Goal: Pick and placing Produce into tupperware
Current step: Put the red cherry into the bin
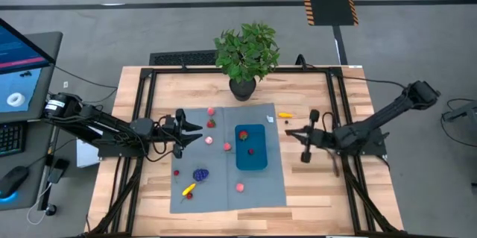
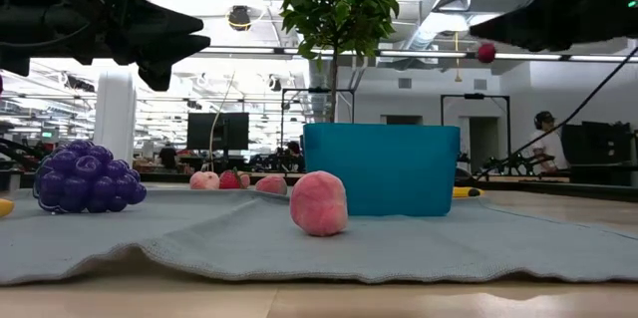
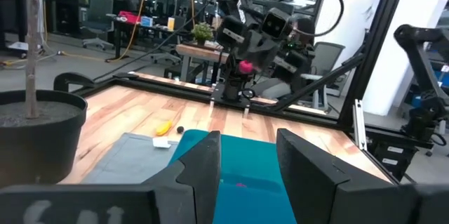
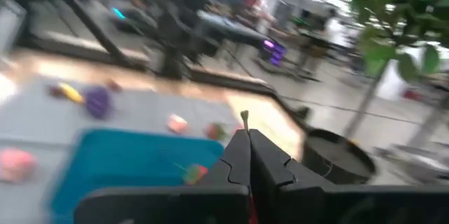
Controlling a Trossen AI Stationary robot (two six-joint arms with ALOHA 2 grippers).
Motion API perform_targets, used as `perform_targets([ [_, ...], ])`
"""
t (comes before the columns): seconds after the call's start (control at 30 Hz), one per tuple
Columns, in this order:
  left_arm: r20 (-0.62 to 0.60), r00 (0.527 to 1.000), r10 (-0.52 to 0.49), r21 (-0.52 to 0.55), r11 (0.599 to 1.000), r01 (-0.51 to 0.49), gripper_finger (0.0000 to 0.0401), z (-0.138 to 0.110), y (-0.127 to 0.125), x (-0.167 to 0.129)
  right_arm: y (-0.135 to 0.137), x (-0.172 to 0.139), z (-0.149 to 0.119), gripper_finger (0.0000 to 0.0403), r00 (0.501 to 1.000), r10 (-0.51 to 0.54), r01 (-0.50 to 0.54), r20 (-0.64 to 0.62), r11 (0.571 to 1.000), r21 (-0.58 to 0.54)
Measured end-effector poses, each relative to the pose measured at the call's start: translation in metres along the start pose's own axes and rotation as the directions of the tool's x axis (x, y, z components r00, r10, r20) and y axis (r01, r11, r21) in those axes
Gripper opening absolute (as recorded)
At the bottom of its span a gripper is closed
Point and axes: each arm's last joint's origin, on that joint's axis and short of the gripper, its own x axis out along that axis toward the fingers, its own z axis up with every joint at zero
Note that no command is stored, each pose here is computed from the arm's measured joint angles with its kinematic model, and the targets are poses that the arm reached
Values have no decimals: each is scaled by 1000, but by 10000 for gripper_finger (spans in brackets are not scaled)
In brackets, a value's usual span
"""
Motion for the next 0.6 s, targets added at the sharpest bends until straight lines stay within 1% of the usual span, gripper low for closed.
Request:
perform_targets([
  [0.13, -4, 1000, 3, 1, 1000, -3, 130, 0, 0, 0, 2, 14, -2, 13, 990, -102, 92, -97, 991, -102],
  [0.27, -4, 1000, 3, 1, 1000, -3, 130, 0, 0, 0, 4, 31, 0, 18, 977, -145, 122, -157, 981, -149],
  [0.4, -3, 1000, 9, 1, 1000, -9, 130, 0, 0, 0, 10, 49, 3, 13, 969, -151, 109, -196, 971, -212],
  [0.47, -3, 1000, 9, 1, 1000, -9, 130, 0, 0, 0, 14, 58, 6, 12, 970, -132, 86, -205, 972, -218],
  [0.5, -2, 1000, 9, 1, 1000, -9, 130, 0, 0, 0, 16, 63, 7, 14, 973, -103, 61, -206, 978, -200],
  [0.6, -2, 1000, 9, 1, 1000, -9, 130, 0, 0, 0, 21, 79, 13, 22, 981, 28, -47, -192, 994, -95],
])
